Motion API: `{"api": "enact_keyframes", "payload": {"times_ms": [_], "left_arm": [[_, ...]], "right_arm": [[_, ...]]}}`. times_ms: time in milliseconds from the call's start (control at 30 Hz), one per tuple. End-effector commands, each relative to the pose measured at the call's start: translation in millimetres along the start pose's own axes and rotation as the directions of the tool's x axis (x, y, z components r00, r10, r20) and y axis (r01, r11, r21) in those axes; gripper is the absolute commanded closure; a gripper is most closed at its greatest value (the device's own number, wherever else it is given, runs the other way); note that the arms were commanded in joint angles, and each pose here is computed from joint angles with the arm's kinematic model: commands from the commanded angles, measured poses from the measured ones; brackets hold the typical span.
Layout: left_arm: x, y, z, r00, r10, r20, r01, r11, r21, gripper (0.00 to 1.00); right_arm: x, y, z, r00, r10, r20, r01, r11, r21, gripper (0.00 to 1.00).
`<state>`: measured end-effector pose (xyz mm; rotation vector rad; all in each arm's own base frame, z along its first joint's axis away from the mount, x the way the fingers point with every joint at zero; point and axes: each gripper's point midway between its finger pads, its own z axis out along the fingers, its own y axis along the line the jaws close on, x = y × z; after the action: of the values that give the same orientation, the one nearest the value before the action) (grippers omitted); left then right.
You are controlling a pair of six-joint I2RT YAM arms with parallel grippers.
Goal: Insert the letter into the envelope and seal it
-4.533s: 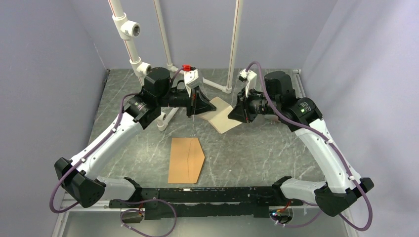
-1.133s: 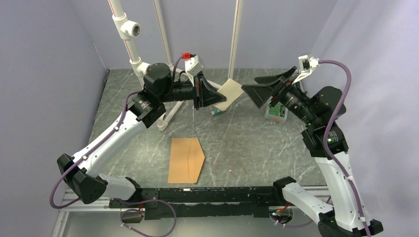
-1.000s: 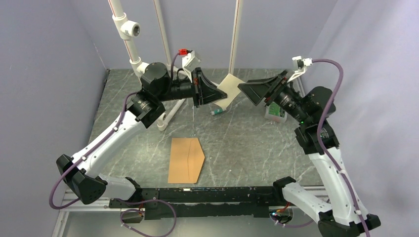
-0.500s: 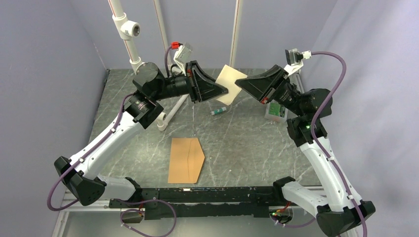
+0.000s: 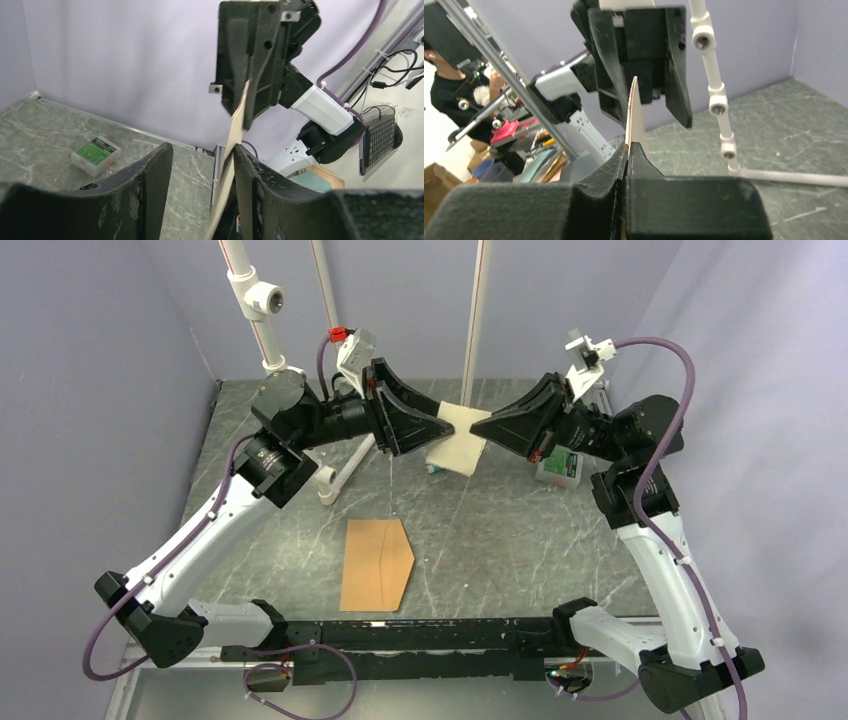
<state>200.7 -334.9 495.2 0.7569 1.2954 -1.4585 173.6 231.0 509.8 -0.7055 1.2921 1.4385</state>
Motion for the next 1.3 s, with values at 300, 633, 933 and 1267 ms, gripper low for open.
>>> {"api": "enact_keyframes", "payload": {"times_ms": [300,633,933,1267], "left_arm": [[-2.9,-37.3,-1.5,0.996,0.078,-0.051,-0.066,0.977,0.203,0.85],[-6.8,-36.1,-4.4,0.994,0.110,-0.011,-0.107,0.978,0.180,0.98],[-3.7,-32.2,-3.9,0.993,0.114,-0.017,-0.109,0.980,0.169,0.97],[61.0,83.7,-27.4,0.962,0.097,-0.257,-0.186,0.920,-0.346,0.30]], "right_arm": [[22.8,-1.2,-3.8,0.991,-0.056,-0.125,0.049,0.997,-0.060,1.00],[47.9,-4.0,-9.9,0.988,0.009,-0.152,-0.023,0.996,-0.086,0.49],[51.5,-15.3,-9.4,0.992,0.009,-0.123,-0.015,0.999,-0.045,0.96],[87.8,-106.1,-25.0,0.977,0.182,-0.110,-0.124,0.907,0.403,1.00]]}}
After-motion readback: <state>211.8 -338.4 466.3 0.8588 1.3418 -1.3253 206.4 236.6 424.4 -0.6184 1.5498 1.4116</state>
